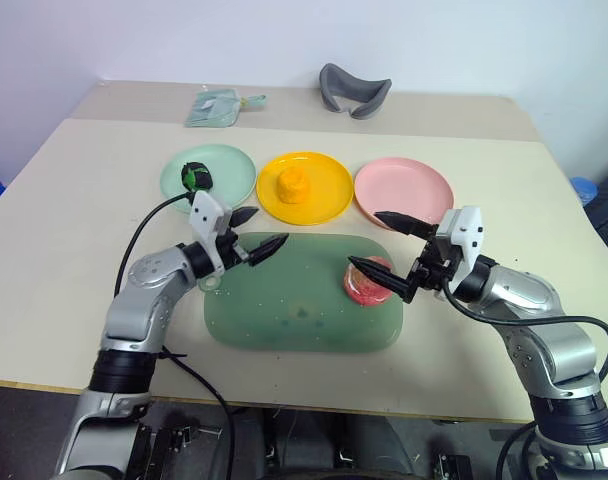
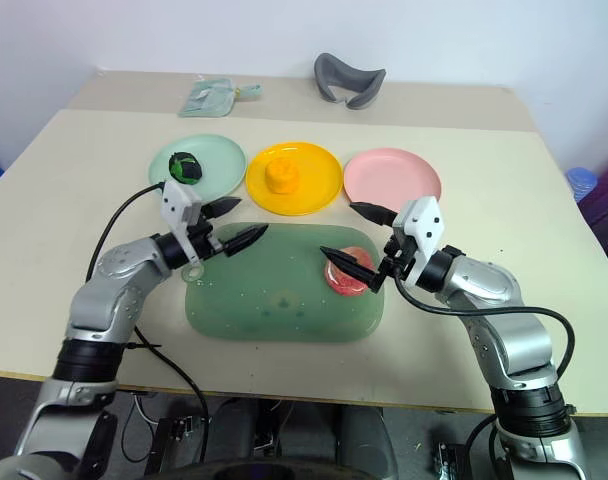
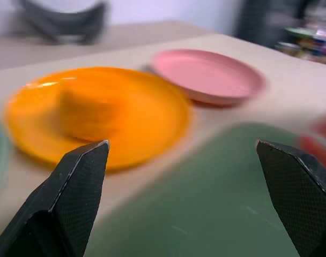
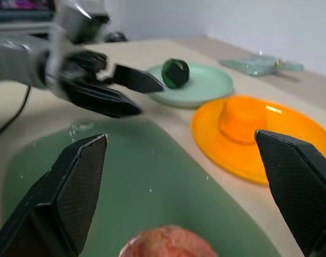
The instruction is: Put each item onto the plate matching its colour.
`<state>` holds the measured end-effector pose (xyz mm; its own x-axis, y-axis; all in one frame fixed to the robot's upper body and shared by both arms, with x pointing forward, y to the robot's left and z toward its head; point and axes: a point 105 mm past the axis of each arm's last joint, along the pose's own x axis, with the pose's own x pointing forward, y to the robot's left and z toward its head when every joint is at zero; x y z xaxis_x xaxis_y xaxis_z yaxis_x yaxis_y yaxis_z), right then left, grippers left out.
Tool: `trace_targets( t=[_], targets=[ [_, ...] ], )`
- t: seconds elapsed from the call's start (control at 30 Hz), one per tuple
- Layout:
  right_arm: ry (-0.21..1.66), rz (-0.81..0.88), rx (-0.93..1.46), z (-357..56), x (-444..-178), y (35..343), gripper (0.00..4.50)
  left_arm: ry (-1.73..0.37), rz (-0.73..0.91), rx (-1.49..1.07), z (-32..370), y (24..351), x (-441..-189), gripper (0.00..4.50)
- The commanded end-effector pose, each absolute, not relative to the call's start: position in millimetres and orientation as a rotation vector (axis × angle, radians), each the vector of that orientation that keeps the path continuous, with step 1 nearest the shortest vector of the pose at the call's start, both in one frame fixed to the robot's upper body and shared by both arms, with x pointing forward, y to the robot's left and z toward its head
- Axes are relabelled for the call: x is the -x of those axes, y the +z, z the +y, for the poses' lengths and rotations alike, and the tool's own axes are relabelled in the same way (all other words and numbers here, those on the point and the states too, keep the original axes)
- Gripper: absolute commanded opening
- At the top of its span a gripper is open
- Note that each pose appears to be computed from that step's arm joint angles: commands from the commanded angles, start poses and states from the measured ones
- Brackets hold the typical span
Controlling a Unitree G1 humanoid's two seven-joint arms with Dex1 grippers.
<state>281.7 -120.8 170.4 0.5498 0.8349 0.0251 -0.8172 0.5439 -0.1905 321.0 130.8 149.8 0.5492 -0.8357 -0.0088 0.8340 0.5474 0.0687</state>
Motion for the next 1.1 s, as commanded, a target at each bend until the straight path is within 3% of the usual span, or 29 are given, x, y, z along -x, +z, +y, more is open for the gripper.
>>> trace_targets(
  t=[0.03, 0.3, 0.57, 0.9, 1.1],
  targets=[
    [1.016, -0.072, 0.148, -121, -275, 157, 4.50, -1.174, -0.080, -0.087, 140, 171, -292, 4.48],
    [1.011, -0.015, 0.191, -127, -277, 132, 4.50, -1.335, -0.033, -0.129, 135, 170, -265, 4.48],
    [0.904, -0.041, 0.196, -139, -285, 129, 4.50, -1.309, -0.025, -0.144, 132, 165, -262, 4.48],
    [0.931, -0.002, 0.176, -145, -258, 118, 4.50, -1.317, -0.014, -0.145, 134, 163, -266, 4.48],
    [0.938, -0.001, 0.191, -140, -260, 118, 4.50, -1.341, -0.005, -0.157, 133, 161, -267, 4.48]
  ],
)
